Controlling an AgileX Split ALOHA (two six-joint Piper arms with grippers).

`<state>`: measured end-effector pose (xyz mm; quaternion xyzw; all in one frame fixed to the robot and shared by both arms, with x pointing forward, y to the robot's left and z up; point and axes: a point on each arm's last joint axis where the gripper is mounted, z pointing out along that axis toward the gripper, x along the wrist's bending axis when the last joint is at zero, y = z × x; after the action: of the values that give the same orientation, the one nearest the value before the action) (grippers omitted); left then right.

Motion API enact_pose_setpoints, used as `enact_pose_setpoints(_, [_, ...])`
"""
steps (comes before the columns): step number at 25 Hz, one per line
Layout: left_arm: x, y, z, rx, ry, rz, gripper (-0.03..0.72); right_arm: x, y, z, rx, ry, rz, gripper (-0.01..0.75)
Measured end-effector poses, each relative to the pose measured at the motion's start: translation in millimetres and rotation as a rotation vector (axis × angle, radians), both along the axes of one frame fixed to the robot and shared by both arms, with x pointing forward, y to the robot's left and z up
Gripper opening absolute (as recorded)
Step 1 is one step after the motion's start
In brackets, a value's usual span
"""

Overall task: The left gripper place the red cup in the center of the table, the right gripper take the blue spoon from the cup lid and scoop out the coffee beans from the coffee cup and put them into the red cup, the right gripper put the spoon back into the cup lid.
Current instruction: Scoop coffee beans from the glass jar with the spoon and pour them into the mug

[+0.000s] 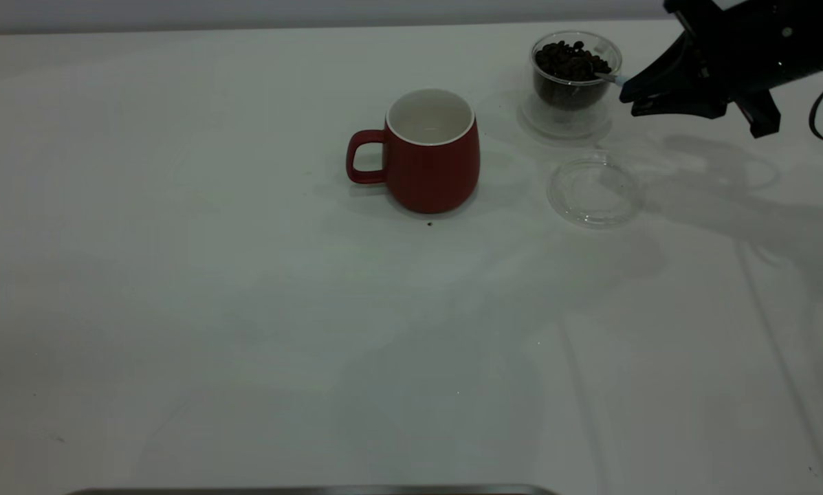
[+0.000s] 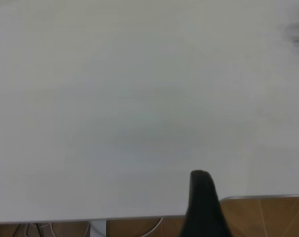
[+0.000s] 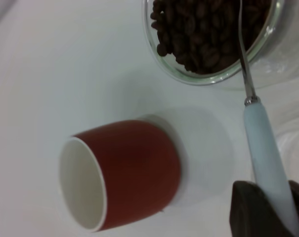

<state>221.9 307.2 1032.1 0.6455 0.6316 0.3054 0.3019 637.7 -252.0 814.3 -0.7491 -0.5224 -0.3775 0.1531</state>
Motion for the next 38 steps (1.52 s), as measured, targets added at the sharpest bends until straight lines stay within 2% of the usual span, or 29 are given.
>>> enact_pose_setpoints(6, [0, 0, 0, -0.001, 0.000, 0.001, 0.587, 0, -10, -9, 0.132, 0.018, -0.043, 0.113])
enact_pose_setpoints(14, [0, 0, 0, -0.003, -0.001, 0.002, 0.587, -1, -8, -15, 0.272, 0.032, -0.072, 0.113])
enact_pose_setpoints(29, [0, 0, 0, -0.003, 0.000, 0.002, 0.587, -1, -16, -12, 0.354, 0.036, -0.098, 0.113])
enact_pose_setpoints(38, [0, 0, 0, -0.002, 0.000, 0.002, 0.587, -3, -17, -4, 0.452, 0.015, -0.063, 0.113])
